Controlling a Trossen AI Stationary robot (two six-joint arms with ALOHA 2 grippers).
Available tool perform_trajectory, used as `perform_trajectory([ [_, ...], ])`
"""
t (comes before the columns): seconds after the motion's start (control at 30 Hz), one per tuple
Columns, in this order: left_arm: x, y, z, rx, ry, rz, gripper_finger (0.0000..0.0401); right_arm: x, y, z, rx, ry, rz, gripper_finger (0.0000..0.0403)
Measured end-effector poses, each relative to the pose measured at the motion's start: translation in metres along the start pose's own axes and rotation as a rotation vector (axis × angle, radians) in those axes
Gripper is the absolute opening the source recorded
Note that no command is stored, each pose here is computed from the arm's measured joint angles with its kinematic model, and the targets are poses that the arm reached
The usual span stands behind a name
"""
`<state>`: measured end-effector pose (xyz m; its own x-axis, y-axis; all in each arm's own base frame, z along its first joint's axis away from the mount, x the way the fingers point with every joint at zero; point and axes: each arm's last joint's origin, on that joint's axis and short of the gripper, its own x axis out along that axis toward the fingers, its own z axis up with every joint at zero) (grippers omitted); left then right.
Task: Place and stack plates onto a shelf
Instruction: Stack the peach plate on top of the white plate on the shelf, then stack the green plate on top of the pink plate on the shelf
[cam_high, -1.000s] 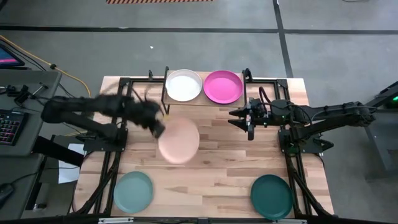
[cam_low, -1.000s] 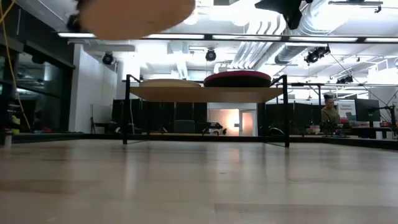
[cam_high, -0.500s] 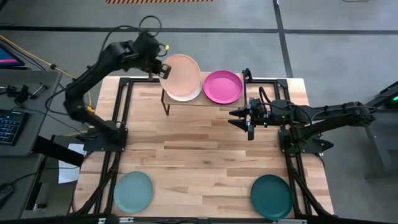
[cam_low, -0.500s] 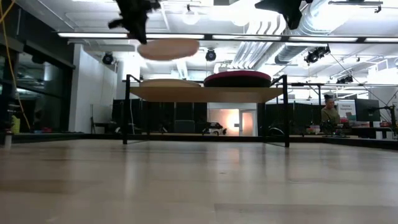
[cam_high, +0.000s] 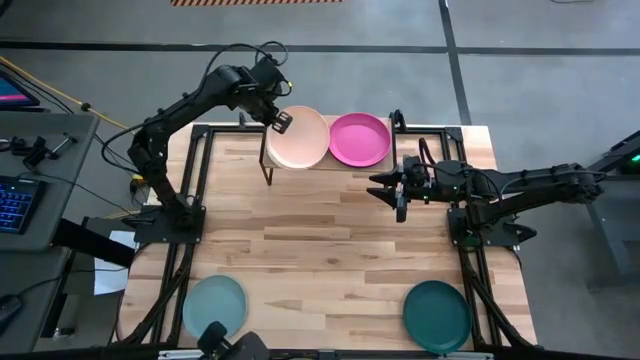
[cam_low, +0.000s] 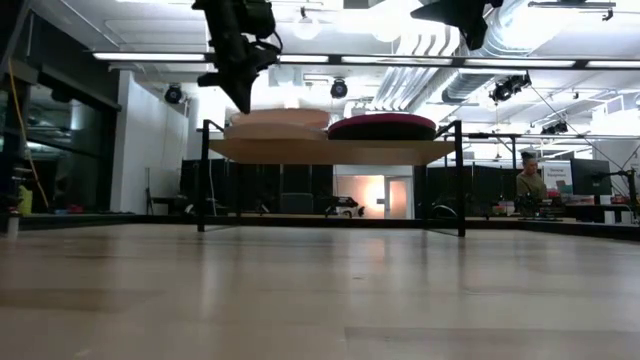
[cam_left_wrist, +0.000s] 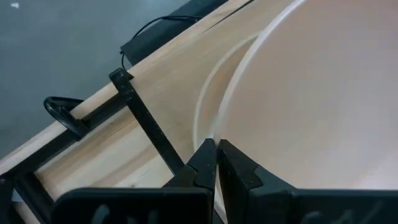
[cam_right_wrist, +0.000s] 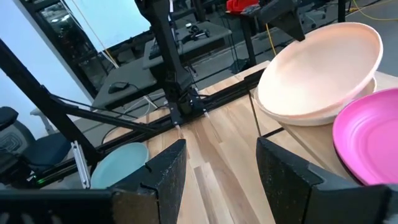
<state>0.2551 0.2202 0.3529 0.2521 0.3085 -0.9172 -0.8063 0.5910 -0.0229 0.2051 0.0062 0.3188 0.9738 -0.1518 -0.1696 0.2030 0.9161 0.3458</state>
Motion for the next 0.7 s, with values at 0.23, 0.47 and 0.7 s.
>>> perform_trajectory([
  [0.23, -0.0007, 0.0003, -0.0002, 0.050, -0.003, 0.006, 0.0005, 0.0000, -0.0006, -0.0014, -0.003, 0.014, -0.007, 0.0177],
  [0.47, -0.0007, 0.0002, -0.0002, 0.071, -0.002, 0.003, 0.0024, -0.0001, -0.0015, -0.0035, -0.008, 0.035, -0.017, 0.0177],
  [0.7, -0.0015, -0.0001, -0.0005, 0.075, 0.001, -0.025, 0.0071, -0.0001, -0.0018, -0.0042, -0.010, 0.042, -0.020, 0.0177],
])
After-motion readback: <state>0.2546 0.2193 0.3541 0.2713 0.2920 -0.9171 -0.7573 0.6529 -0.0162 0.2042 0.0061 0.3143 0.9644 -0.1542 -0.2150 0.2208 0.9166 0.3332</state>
